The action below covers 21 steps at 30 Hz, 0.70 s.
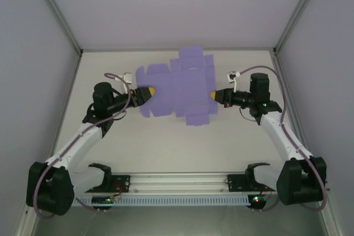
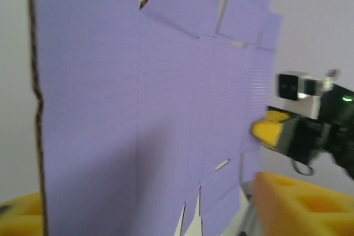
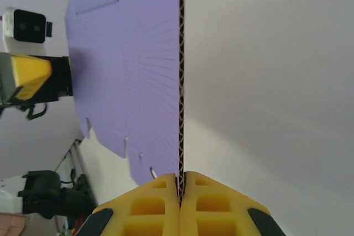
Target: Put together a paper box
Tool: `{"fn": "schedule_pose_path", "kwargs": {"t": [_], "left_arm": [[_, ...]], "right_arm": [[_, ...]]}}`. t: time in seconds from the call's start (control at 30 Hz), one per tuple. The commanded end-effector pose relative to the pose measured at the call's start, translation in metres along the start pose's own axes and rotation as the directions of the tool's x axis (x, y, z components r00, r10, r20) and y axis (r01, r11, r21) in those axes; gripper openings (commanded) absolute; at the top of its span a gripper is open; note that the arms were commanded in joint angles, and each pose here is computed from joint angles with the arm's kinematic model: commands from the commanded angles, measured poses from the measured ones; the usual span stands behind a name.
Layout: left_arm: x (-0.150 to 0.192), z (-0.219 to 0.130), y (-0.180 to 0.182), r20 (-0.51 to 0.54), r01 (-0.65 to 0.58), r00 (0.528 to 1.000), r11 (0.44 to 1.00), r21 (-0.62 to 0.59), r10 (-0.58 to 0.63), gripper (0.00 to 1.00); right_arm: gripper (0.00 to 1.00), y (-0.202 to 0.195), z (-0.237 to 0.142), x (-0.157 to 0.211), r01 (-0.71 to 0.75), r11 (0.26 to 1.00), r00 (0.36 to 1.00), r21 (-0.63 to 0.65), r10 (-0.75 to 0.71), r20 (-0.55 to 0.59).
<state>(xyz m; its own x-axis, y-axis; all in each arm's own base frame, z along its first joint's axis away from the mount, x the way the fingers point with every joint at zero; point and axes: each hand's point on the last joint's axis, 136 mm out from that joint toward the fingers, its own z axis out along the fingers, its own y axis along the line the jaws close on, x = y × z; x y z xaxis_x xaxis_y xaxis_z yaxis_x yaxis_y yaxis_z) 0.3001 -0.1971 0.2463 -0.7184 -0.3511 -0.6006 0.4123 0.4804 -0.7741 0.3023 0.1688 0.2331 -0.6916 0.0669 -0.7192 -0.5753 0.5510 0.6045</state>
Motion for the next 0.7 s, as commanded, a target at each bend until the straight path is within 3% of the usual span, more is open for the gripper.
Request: {"fn": "schedule_pose_path", "kwargs": {"t": [0.0, 0.13, 0.23, 0.33, 0.47, 0.57, 0.67], "left_arm": [[0.011, -0.022, 0.057, -0.003, -0.018, 1.0, 0.941, -0.338, 0.018, 1.0], [0.023, -0.051, 0.096, -0.013, -0.009, 1.0, 0.83, -0.558, 0.003, 1.0], [0.028, -0.058, 0.108, -0.022, -0.003, 1.0, 0.792, -0.61, -0.013, 1.0], [0.035, -0.04, 0.096, -0.074, -0.017, 0.997, 0.859, -0.511, -0.024, 1.0], [0.035, -0.006, 0.065, -0.131, -0.041, 0.991, 0.962, -0.27, 0.005, 1.0], [0.027, 0.013, 0.045, -0.156, -0.035, 0.988, 0.991, -0.131, 0.014, 1.0], [0.016, 0.031, 0.039, -0.176, -0.032, 0.984, 0.995, -0.092, 0.015, 1.0]], "right_arm": [[0.0, -0.029, 0.006, 0.01, 0.093, 0.974, 0.993, 0.208, -0.075, -0.095], [0.0, -0.053, 0.023, 0.026, 0.19, 0.926, 0.967, 0.327, -0.119, -0.225], [0.0, -0.073, 0.037, 0.034, 0.32, 0.871, 0.923, 0.372, -0.198, -0.331], [0.0, -0.096, 0.048, 0.035, 0.429, 0.795, 0.873, 0.429, -0.243, -0.424], [0.0, -0.11, 0.069, 0.032, 0.638, 0.636, 0.751, 0.433, -0.39, -0.534], [0.0, -0.111, 0.083, 0.027, 0.708, 0.559, 0.693, 0.432, -0.429, -0.58], [0.0, -0.104, 0.1, 0.027, 0.774, 0.491, 0.627, 0.4, -0.506, -0.592]]}}
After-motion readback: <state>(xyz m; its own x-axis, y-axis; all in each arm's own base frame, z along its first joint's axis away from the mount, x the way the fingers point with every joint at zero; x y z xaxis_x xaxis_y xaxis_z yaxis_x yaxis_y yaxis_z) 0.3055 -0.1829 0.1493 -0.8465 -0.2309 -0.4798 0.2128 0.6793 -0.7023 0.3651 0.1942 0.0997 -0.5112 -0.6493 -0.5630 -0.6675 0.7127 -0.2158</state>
